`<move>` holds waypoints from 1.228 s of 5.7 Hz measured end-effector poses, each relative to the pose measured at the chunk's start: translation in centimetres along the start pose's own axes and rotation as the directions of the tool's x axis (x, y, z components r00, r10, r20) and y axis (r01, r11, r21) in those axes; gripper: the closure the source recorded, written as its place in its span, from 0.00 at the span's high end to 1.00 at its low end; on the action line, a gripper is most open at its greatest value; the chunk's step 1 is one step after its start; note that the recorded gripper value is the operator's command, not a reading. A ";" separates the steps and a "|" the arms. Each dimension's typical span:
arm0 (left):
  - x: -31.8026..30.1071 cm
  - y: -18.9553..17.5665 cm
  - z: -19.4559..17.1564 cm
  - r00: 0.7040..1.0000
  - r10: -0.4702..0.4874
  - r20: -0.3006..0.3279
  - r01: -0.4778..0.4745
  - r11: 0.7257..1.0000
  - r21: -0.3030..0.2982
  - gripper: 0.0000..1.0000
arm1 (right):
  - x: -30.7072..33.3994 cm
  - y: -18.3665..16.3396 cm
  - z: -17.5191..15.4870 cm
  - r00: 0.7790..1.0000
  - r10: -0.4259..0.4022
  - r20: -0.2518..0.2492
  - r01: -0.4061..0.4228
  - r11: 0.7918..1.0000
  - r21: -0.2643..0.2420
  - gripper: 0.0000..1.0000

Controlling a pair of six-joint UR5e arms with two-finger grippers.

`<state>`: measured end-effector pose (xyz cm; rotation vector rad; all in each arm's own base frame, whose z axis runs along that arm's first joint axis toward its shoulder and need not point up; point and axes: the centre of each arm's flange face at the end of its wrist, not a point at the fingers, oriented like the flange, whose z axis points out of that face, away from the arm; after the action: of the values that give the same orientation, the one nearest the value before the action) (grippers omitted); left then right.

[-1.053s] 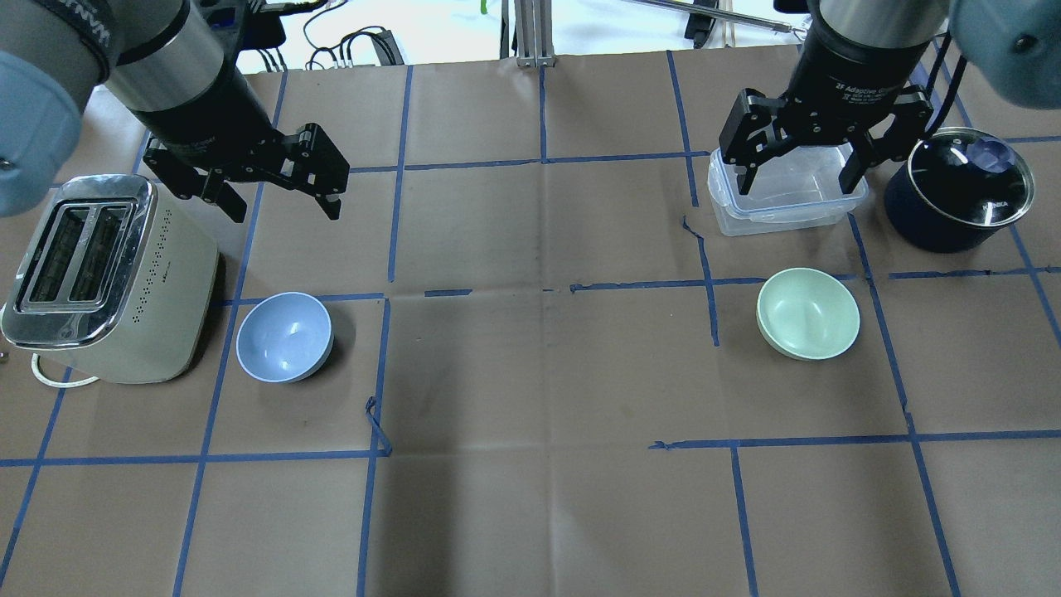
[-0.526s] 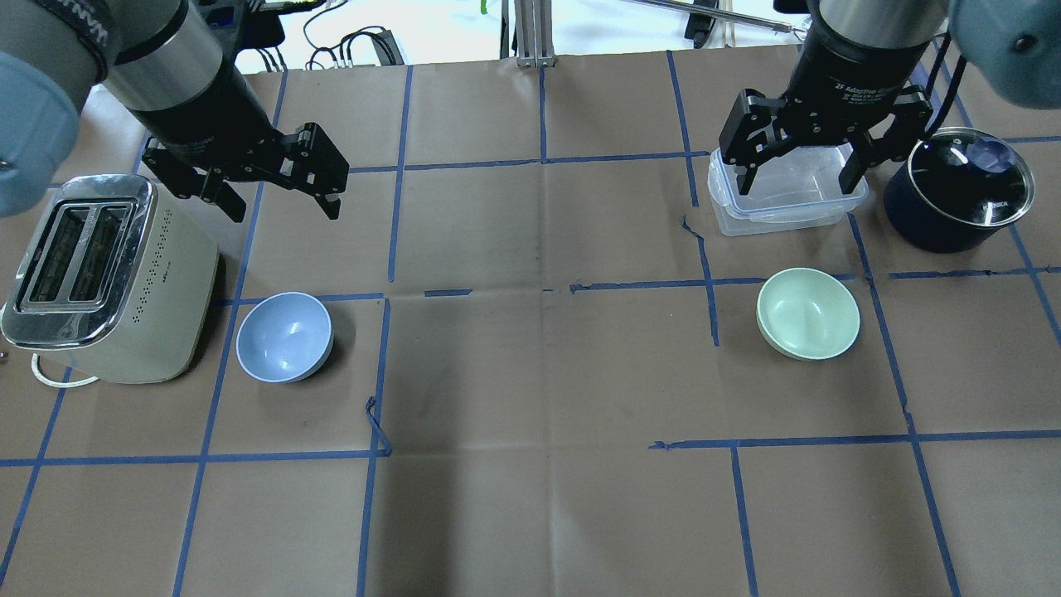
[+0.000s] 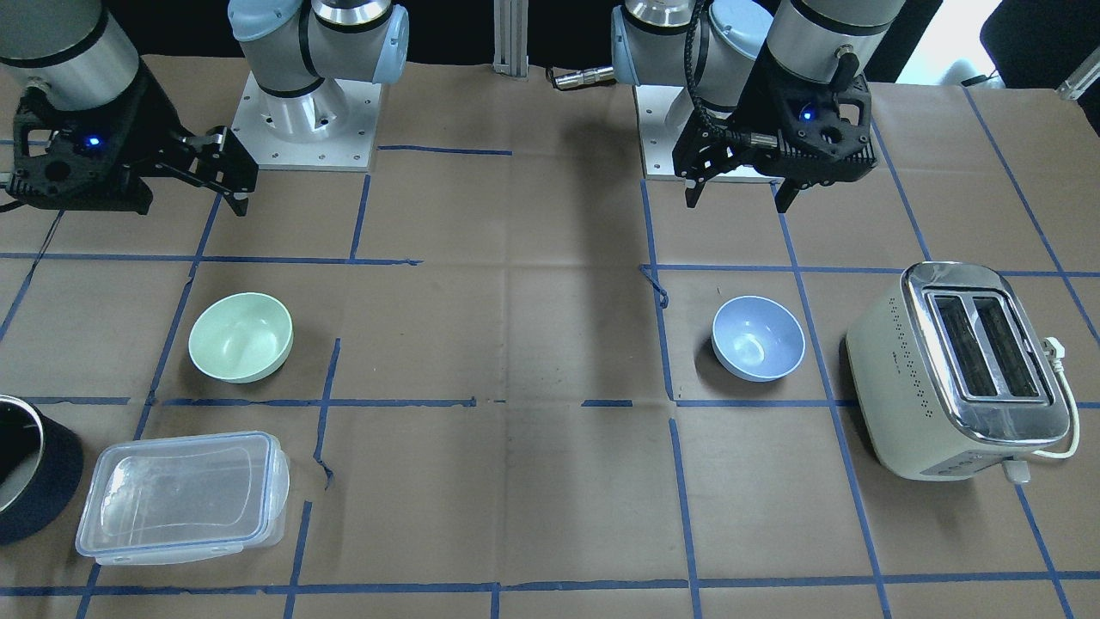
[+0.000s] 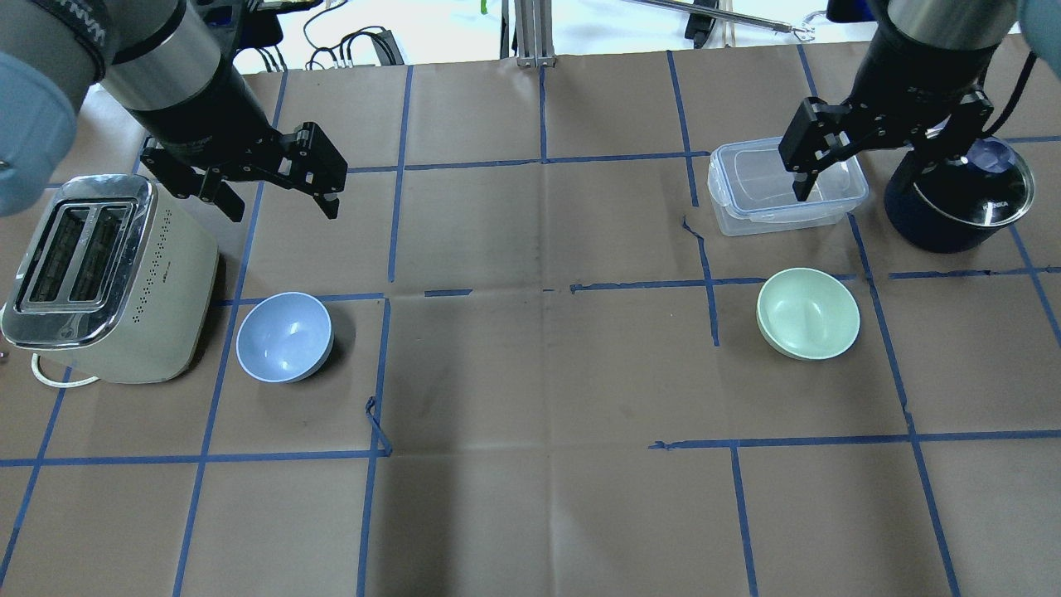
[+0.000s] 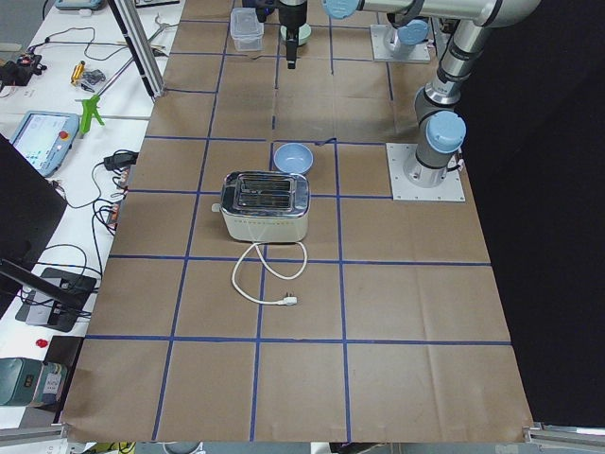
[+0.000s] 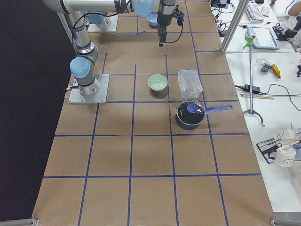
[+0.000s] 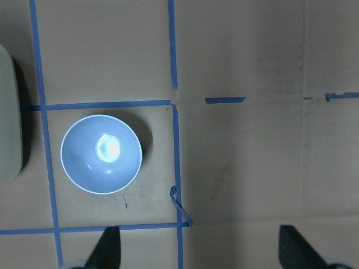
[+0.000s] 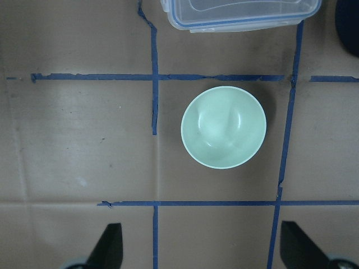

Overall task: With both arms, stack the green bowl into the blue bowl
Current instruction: 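Lower left gripper to blue bowl while right gripper lowers to green bowl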

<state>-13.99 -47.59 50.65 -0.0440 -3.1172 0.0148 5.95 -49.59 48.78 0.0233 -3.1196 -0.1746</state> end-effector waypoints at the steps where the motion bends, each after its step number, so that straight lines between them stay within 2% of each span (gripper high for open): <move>1: -0.2 -0.1 0.0 1.000 0.007 0.000 -0.007 1.000 0.002 0.98 | 4.1 0.5 1.7 1.000 -0.007 0.009 0.007 1.000 0.003 1.00; 2: -0.5 -0.5 0.6 0.999 0.032 -0.003 -0.032 0.999 -0.007 0.98 | 7.8 0.8 3.9 1.000 -0.018 0.013 0.018 1.000 0.017 1.00; 4: -1.8 -2.1 5.5 0.996 0.093 -0.014 -0.094 0.993 -0.078 0.97 | 11.9 1.2 7.9 0.999 -0.026 0.021 0.026 0.999 0.031 1.00; 5: -3.6 -2.5 9.3 0.996 0.082 -0.019 -0.084 0.990 -0.112 0.97 | 12.0 1.1 9.5 1.000 -0.023 0.021 0.022 0.999 0.043 1.00; 7: -6.2 -1.4 18.4 0.997 0.073 0.023 -0.070 0.991 -0.113 0.96 | 11.7 0.3 15.6 1.000 -0.023 0.013 0.022 0.997 0.074 1.00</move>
<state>-8.25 -49.32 32.13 -0.1583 -3.1383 -0.1597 -6.00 -47.76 33.49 0.0582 -3.1388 -0.0592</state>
